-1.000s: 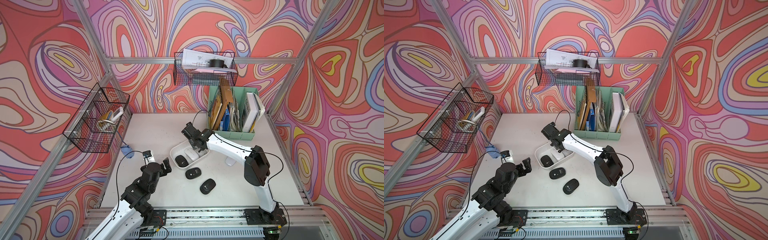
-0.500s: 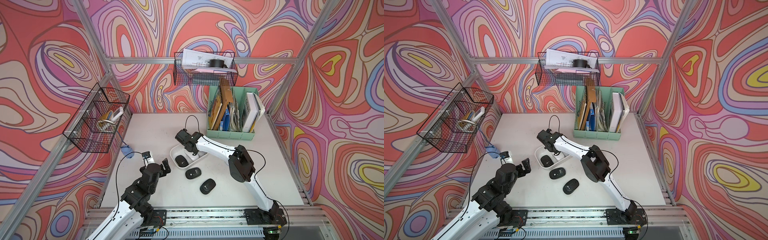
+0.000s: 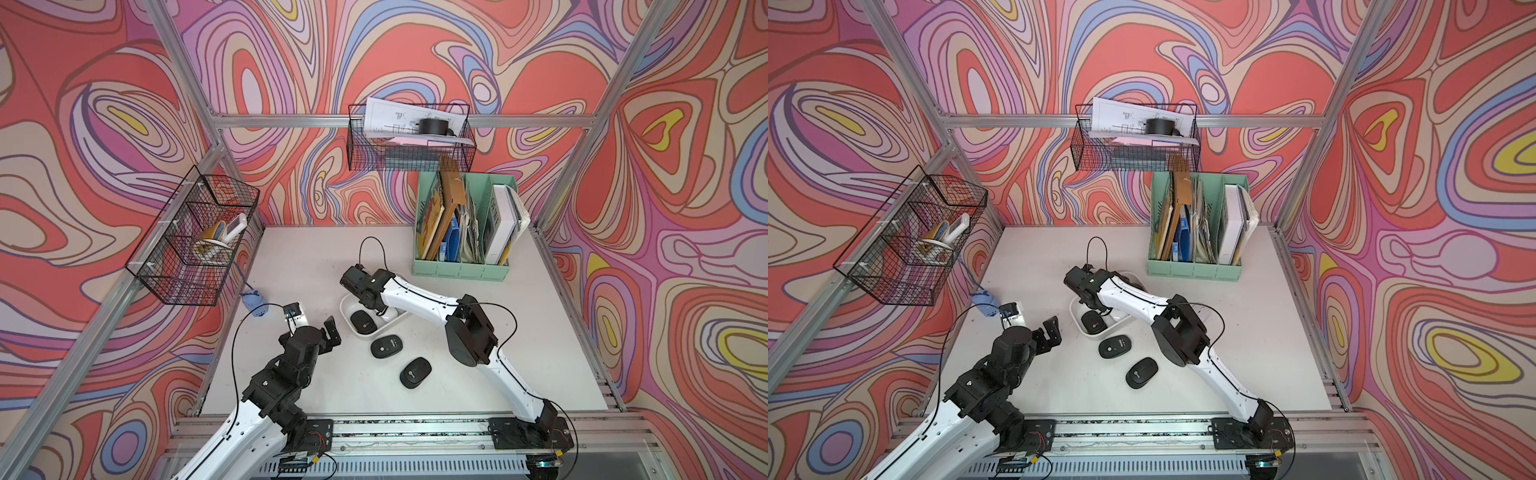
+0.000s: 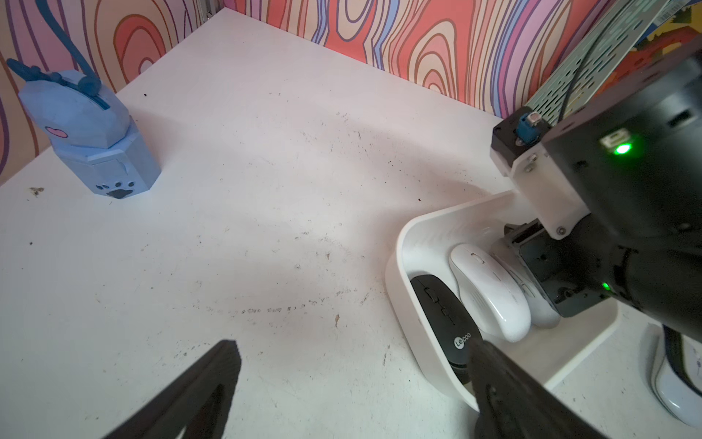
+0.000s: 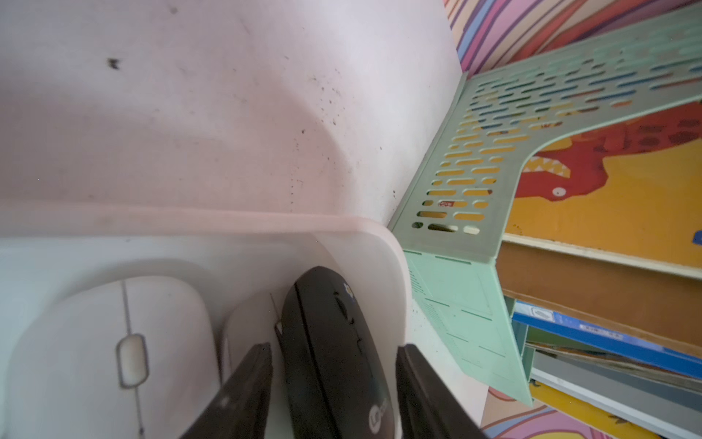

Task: Put the mouse in the storage box
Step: Place the mouse in the storage box, then pick up the mouse from the center of the board.

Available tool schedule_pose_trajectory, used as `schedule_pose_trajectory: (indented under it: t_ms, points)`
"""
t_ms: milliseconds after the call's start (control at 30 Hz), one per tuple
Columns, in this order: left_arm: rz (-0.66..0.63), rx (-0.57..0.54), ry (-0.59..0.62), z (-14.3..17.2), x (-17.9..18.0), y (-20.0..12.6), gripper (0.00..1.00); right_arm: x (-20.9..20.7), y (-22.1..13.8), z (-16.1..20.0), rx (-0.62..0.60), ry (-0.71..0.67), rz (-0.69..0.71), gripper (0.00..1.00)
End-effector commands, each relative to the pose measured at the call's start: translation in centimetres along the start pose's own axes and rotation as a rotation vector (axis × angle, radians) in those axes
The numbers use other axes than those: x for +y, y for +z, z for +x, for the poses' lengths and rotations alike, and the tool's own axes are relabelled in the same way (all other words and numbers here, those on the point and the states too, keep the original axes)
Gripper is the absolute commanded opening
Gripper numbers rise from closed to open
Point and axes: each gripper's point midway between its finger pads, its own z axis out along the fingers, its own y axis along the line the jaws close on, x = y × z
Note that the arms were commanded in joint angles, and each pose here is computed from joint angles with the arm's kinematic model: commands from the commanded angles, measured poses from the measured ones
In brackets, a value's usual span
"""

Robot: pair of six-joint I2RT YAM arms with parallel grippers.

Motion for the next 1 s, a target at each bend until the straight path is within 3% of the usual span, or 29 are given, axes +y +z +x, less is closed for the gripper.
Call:
schedule_pose_trajectory:
  t_ms: [0, 267, 433, 500, 633, 833, 967]
  points:
    - [-0.015, 0.019, 0.007, -0.2, -0.1, 0.0, 0.99, 0.2, -1.9, -1.1, -0.041, 0.086, -0.091, 0.59]
    - [0.026, 0.106, -0.002, -0.4, -1.9, -0.2, 0.99, -1.6, -5.5, -1.2, -0.118, 0.253, -0.226, 0.64]
    - [0.057, 0.249, 0.01, 0.4, -3.7, -0.2, 0.99, -4.5, -6.6, 0.9, -0.123, 0.383, -0.253, 0.65]
    - [0.038, 0.32, -0.015, 0.4, -4.1, -0.8, 0.99, -5.9, -6.5, 2.5, -0.123, 0.452, -0.293, 0.66]
    - [0.117, 0.467, 0.006, 0.6, -7.1, -1.4, 0.99, -9.2, -5.5, 6.7, -0.118, 0.627, -0.367, 0.67]
    - [0.145, 0.684, 0.1, 2.8, -9.2, -1.6, 0.99, -13.4, -5.5, 12.7, -0.116, 0.785, -0.244, 0.71]
    - [0.157, 0.809, 0.245, 5.0, -10.7, -2.6, 0.99, -14.4, -5.6, 16.0, -0.12, 0.907, -0.23, 0.74]
